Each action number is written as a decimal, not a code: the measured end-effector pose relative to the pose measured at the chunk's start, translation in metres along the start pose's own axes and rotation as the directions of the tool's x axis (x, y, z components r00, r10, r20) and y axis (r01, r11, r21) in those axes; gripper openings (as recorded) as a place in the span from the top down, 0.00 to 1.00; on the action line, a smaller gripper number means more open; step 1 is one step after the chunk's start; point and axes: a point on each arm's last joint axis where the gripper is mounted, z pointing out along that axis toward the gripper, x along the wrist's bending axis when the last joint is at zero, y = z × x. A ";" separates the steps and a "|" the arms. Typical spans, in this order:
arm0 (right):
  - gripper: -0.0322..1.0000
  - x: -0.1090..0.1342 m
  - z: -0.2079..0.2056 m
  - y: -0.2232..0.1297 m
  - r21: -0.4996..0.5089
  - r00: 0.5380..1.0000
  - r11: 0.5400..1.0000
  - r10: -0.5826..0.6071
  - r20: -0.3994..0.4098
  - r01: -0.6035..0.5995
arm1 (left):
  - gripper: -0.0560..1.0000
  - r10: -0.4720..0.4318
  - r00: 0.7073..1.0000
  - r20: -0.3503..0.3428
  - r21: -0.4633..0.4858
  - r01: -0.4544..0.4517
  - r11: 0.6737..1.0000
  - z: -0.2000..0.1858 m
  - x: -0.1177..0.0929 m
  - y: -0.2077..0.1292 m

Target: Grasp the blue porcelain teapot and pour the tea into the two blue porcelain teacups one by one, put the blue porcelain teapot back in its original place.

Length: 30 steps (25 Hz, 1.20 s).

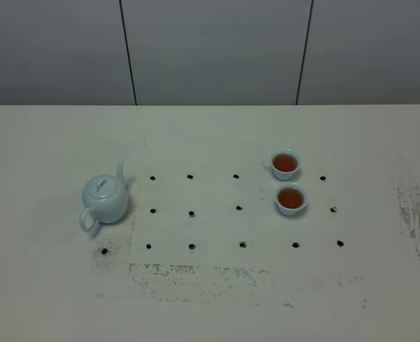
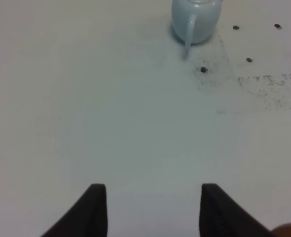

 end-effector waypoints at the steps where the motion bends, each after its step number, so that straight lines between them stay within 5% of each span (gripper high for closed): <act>1: 0.65 0.000 0.000 0.000 0.000 1.000 1.000 0.000 0.000 0.000 | 0.56 0.000 1.000 0.000 0.000 0.000 1.000 0.000 0.000 0.000; 30: 0.65 0.004 -0.001 0.000 -0.005 0.997 1.000 0.016 -0.070 -0.016 | 0.56 0.000 1.000 0.000 0.001 0.000 1.000 0.000 0.000 0.000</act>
